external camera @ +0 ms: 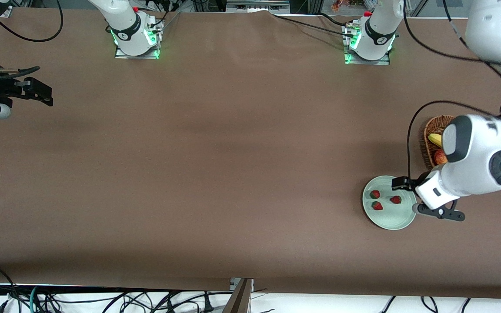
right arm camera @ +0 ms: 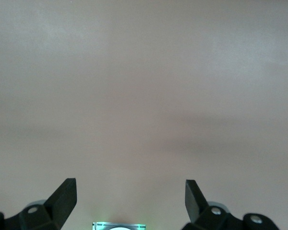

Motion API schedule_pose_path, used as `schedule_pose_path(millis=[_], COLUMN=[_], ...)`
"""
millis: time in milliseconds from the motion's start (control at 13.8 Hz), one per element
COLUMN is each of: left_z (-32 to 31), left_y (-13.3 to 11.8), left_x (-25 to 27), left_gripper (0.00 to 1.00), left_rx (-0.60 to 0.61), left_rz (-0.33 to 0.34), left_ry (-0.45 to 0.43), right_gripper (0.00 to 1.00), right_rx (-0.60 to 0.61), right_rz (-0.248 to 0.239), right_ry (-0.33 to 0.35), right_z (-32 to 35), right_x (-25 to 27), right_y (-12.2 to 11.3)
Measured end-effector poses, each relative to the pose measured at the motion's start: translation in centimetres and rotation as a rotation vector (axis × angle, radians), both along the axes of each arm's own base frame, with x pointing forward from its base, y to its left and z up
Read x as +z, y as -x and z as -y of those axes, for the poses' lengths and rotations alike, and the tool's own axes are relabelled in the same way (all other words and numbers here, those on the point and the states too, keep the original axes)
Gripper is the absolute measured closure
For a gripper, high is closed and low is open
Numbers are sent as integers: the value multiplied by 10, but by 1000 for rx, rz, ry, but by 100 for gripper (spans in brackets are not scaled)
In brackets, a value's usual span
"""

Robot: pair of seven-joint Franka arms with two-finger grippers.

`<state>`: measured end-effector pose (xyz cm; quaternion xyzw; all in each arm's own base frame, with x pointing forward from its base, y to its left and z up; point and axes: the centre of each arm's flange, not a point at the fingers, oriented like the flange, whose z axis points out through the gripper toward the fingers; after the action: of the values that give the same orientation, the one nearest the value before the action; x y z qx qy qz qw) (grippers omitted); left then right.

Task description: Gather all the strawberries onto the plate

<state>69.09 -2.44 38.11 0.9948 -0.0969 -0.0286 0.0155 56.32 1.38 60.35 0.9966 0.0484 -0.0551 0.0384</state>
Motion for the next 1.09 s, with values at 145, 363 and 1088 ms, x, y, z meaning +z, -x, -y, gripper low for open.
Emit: schedule_pose_path(millis=[145, 363, 1088], left_z=[13, 19, 24], left_y=[21, 68, 156], left_x=[69, 154, 266], left_gripper=[0, 0, 0], left_rx=[-16, -20, 101], left_rz=[7, -25, 36], left_ry=[-24, -61, -50], right_gripper=[0, 0, 0], right_rx=[0, 0, -1], right_rz=[0, -4, -3], right_ry=[0, 0, 0], right_z=[0, 0, 0], right_x=[0, -3, -3], right_y=[0, -2, -3])
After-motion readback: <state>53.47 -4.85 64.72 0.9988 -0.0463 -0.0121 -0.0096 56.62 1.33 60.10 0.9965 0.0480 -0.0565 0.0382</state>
